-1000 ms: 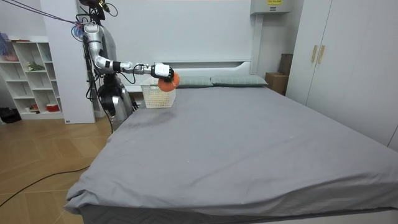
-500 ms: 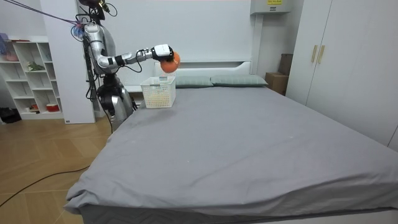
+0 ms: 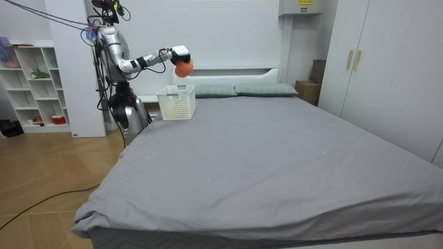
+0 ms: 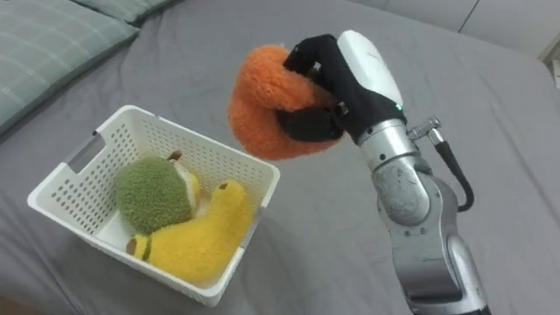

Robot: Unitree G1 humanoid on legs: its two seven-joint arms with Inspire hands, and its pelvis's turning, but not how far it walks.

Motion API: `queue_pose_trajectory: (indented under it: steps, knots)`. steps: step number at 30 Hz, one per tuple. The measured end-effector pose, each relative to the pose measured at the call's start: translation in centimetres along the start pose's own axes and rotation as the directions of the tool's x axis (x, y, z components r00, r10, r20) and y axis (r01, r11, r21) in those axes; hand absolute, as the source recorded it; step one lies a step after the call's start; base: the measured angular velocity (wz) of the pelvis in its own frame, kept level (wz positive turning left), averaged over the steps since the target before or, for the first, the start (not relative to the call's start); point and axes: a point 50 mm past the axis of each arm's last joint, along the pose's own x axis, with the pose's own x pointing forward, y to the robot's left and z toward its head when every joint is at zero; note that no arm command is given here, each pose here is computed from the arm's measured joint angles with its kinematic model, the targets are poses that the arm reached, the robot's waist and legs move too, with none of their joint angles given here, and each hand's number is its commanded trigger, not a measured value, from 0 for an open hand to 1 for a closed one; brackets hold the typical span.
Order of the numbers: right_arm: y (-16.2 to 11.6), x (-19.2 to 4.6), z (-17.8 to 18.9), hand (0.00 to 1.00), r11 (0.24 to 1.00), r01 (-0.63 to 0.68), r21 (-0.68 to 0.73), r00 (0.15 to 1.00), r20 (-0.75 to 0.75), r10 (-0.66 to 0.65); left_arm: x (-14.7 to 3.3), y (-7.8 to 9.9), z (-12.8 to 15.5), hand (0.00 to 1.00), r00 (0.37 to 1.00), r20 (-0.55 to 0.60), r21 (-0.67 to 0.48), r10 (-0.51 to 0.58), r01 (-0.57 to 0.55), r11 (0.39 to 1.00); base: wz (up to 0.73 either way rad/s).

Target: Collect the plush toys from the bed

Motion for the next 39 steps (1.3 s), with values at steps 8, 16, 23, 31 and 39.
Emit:
queue_pose_trajectory:
  steps: [8, 16, 23, 31, 39]
  knots:
    - [1.4, 1.4, 2.1, 1.0, 0.995, -0.1, -0.024, 0.993, 0.055, 0.102, 0.2, -0.3, 0.7, 0.0, 1.0, 0.01, -0.002, -0.01, 0.01, 1.0, 0.03]
    - [3.2, 1.9, 3.5, 0.58, 0.971, -0.235, -0.049, 0.968, 0.076, 0.238, 0.4, -1.0, 1.7, 0.0, 0.999, 0.016, 0.036, -0.04, 0.04, 0.999, 0.02]
    - [5.2, 1.9, 3.3, 0.0, 0.939, -0.341, -0.035, 0.938, 0.05, 0.343, 0.5, -1.0, 2.1, 0.0, 0.999, 0.012, 0.054, -0.039, 0.038, 0.998, 0.0]
    - [6.4, 1.8, 2.8, 0.0, 0.916, -0.401, -0.03, 0.916, 0.019, 0.401, 0.6, -1.1, 2.5, 0.0, 0.999, 0.02, 0.095, -0.045, 0.042, 0.995, 0.02]
    - [6.6, 1.7, 2.9, 0.0, 0.909, -0.416, -0.002, 0.909, 0.034, 0.416, 0.6, -1.0, 2.6, 0.0, 0.999, 0.022, 0.1, -0.047, 0.045, 0.994, 0.0]
